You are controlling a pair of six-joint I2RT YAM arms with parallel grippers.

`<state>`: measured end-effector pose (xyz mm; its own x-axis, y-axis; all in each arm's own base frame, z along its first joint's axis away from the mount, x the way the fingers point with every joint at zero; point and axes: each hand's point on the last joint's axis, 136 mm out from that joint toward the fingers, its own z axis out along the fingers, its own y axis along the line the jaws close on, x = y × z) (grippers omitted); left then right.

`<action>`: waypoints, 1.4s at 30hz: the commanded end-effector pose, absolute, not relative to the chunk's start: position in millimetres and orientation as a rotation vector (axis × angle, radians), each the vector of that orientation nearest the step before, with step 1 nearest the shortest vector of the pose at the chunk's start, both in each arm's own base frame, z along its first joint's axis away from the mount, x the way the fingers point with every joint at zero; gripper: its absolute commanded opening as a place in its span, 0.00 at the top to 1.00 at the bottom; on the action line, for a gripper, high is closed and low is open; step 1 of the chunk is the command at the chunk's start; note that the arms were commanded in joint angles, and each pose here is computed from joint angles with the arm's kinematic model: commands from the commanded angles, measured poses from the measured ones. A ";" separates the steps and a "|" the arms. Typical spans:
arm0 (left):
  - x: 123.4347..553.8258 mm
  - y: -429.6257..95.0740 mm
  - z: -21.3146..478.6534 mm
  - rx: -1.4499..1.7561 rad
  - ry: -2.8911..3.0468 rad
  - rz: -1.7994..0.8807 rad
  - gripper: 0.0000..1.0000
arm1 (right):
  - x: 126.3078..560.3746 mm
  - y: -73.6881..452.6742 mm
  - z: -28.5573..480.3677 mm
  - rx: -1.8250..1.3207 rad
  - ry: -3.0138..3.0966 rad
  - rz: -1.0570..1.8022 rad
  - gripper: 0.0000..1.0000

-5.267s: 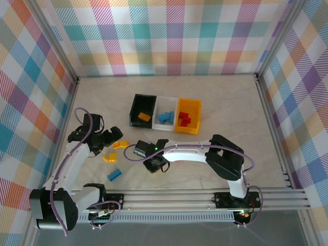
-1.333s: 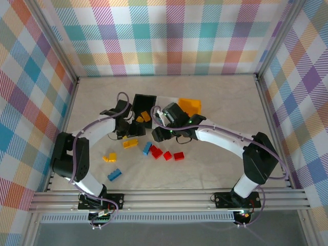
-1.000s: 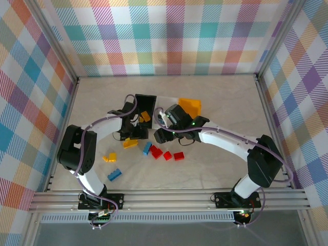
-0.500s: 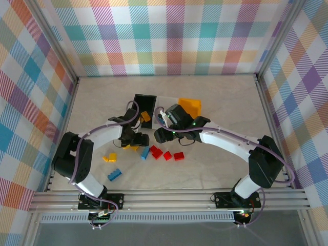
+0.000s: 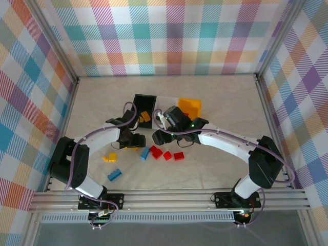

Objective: Sort the legos into containers by color

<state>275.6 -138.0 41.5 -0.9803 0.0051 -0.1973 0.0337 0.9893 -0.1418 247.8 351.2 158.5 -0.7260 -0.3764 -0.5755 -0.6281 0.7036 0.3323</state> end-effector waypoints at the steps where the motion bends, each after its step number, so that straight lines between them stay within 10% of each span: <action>1: 282.0 -136.0 37.9 0.057 2.957 -0.138 0.30 | 243.5 349.1 159.3 -0.759 2.440 0.719 0.41; 42: 273.9 -134.2 29.3 0.028 2.994 -0.102 0.66 | 246.7 346.1 148.5 -0.748 2.448 0.683 0.41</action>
